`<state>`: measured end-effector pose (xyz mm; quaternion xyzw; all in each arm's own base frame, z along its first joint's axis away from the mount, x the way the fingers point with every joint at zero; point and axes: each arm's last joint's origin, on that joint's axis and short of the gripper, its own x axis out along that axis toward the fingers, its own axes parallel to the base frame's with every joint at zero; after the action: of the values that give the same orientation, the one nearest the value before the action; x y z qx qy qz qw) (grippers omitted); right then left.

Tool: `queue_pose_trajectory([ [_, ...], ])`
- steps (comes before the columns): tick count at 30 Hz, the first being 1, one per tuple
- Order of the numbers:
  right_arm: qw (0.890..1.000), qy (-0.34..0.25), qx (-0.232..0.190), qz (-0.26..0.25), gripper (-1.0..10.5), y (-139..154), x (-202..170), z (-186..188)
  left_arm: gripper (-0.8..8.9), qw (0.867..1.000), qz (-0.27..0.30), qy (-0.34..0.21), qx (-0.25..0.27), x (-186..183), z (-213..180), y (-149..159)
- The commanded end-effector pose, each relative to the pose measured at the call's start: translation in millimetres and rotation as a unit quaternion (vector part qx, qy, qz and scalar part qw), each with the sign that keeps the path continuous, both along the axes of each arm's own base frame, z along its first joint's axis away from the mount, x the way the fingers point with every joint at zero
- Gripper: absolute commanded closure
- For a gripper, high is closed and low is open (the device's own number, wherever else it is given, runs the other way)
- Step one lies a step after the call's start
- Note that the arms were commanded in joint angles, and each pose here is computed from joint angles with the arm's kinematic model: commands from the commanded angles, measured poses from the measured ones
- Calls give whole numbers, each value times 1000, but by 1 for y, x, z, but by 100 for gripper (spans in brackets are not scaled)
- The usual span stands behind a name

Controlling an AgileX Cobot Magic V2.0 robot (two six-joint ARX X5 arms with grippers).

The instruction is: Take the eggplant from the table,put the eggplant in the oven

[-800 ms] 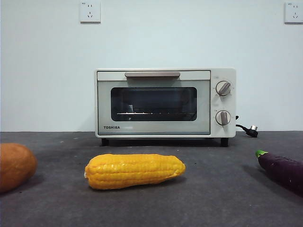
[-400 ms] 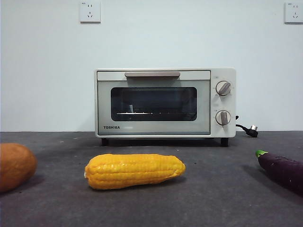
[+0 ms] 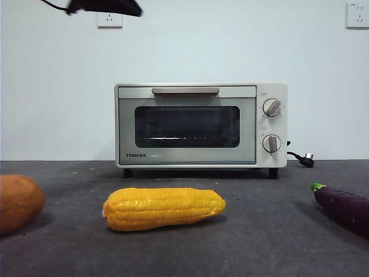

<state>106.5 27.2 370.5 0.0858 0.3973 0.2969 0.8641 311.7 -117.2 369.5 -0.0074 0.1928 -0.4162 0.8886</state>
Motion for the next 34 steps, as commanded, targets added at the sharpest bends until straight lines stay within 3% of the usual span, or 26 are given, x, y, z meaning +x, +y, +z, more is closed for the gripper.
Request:
queue_pose_trajectory([
  [1,1000,-10,-5,13,380,1,-1,1,819,999,-11,-19,24,16,-1,-10],
  [13,1000,-12,-6,17,380,1,-1,2,819,996,0,-10,83,77,-22,-43],
  [20,1000,-19,-5,17,380,1,0,2,819,989,9,-20,144,89,-47,-54],
  [34,1000,-24,-5,16,380,2,0,3,819,986,13,-28,161,102,-69,-63],
])
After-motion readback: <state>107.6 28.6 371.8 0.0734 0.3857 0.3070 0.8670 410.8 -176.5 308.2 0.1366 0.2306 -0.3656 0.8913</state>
